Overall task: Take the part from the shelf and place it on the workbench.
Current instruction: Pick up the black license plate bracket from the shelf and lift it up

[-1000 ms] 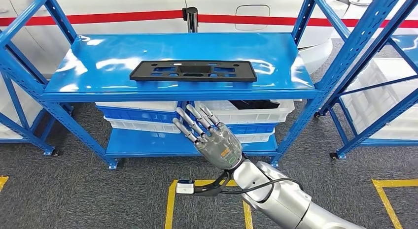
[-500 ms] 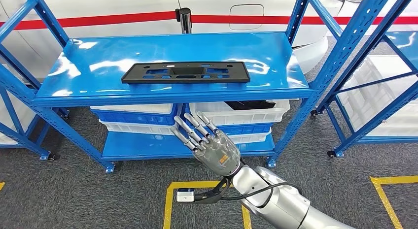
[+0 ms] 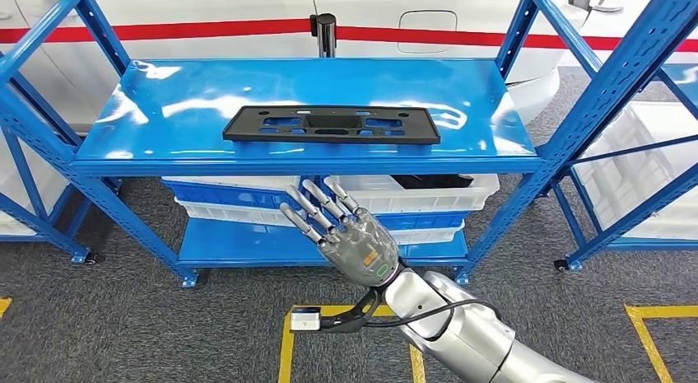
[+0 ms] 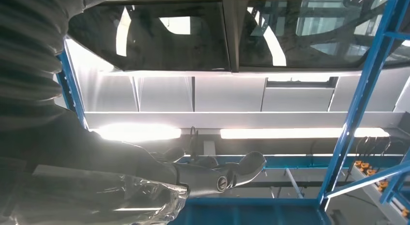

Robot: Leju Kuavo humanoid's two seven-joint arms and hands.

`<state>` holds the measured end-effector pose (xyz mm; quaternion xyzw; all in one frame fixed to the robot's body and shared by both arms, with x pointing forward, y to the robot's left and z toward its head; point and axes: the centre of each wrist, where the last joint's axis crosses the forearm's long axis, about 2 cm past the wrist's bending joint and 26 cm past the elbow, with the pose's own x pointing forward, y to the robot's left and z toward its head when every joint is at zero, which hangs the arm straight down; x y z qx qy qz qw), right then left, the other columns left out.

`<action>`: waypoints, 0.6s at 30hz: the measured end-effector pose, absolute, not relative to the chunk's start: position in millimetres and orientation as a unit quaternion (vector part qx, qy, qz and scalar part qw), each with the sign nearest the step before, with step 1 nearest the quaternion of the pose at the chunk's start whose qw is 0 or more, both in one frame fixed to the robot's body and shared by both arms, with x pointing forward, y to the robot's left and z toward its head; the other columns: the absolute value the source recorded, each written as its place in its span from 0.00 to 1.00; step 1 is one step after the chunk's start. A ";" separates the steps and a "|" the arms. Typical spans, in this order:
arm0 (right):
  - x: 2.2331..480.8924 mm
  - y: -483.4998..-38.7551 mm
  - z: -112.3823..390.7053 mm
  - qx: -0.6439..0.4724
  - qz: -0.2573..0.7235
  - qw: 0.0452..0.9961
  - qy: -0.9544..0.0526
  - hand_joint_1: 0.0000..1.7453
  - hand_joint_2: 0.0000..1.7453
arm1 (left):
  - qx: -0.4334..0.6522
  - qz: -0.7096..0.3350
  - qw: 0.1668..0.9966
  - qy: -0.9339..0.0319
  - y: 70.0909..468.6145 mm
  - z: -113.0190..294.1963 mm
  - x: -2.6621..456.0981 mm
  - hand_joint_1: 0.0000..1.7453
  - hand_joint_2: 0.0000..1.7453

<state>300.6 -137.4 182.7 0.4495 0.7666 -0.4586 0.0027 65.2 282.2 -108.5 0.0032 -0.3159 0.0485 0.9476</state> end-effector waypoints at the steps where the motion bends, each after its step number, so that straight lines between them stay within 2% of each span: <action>1: 301.3 -136.7 184.0 0.450 -0.457 0.004 0.767 0.00 1.00 | 0.003 0.049 0.947 -0.316 282.0 -108.5 65.6 0.00 0.00; 18: 304.2 -129.9 191.7 0.449 -0.448 0.008 0.773 0.00 1.00 | 0.003 0.051 0.946 -0.320 282.0 -107.9 69.4 0.00 0.00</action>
